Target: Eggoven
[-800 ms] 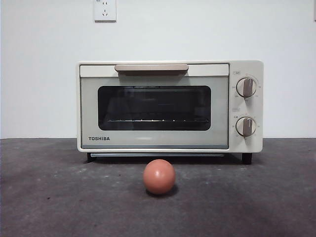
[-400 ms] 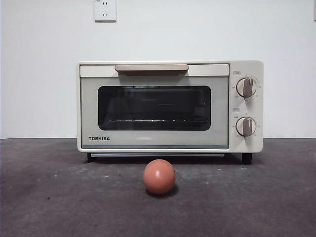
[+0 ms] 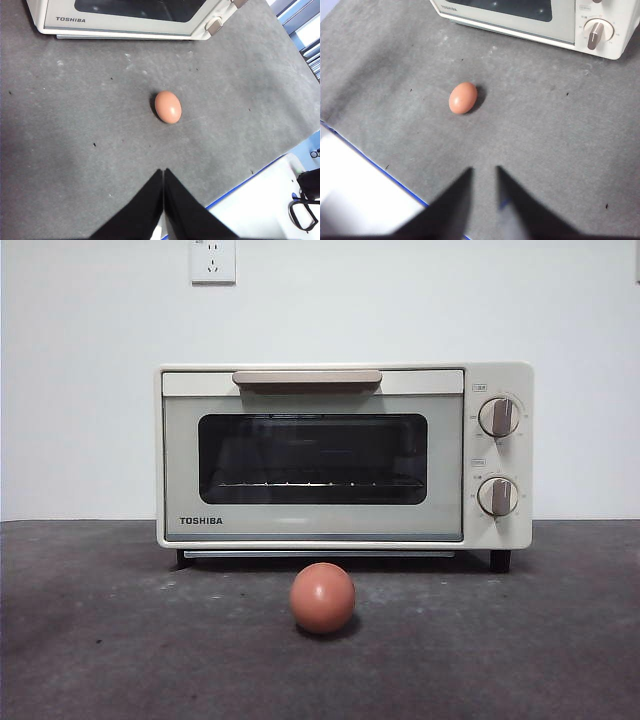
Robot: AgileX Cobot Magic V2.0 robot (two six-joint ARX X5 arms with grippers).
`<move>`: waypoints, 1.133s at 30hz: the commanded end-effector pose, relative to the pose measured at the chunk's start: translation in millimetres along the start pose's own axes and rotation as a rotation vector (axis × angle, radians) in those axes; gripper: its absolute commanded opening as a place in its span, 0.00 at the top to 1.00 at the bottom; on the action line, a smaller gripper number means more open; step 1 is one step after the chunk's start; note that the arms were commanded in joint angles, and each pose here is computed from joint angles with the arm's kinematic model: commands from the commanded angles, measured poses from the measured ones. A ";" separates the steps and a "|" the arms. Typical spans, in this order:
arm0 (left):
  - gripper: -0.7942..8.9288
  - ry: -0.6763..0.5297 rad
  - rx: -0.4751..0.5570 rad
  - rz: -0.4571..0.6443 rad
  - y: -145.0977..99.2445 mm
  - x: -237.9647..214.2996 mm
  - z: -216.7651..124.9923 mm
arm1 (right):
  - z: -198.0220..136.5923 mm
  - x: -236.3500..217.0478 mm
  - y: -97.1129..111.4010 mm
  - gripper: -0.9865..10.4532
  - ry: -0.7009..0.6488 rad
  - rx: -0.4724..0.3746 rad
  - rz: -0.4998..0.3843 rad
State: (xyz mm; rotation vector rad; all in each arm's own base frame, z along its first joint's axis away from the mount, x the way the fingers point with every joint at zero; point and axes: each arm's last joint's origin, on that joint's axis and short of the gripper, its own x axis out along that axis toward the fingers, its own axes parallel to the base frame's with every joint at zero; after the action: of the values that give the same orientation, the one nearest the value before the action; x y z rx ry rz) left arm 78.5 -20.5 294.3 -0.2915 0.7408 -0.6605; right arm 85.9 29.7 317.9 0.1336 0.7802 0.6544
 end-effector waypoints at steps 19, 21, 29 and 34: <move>0.91 -0.040 0.050 -0.008 -2.7 -2.5 7.0 | 39.7 67.2 5.3 0.63 0.134 0.144 0.121; 0.91 -0.040 0.050 -0.008 -2.7 -2.5 7.0 | 43.6 85.2 11.1 0.63 0.161 0.132 0.114; 0.91 -0.034 0.056 -0.017 -3.6 -2.0 6.8 | 44.7 169.7 35.0 0.63 0.259 0.123 0.060; 0.91 -0.028 0.063 -0.027 -4.5 -1.4 6.5 | 43.8 210.6 41.2 0.63 0.314 0.119 -0.024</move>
State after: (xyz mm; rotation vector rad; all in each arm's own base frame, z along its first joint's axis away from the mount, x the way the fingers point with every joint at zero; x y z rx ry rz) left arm 79.8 -22.6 296.3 -0.2667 0.7132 -0.6904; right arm 201.6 184.6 232.4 0.1153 1.1336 0.6249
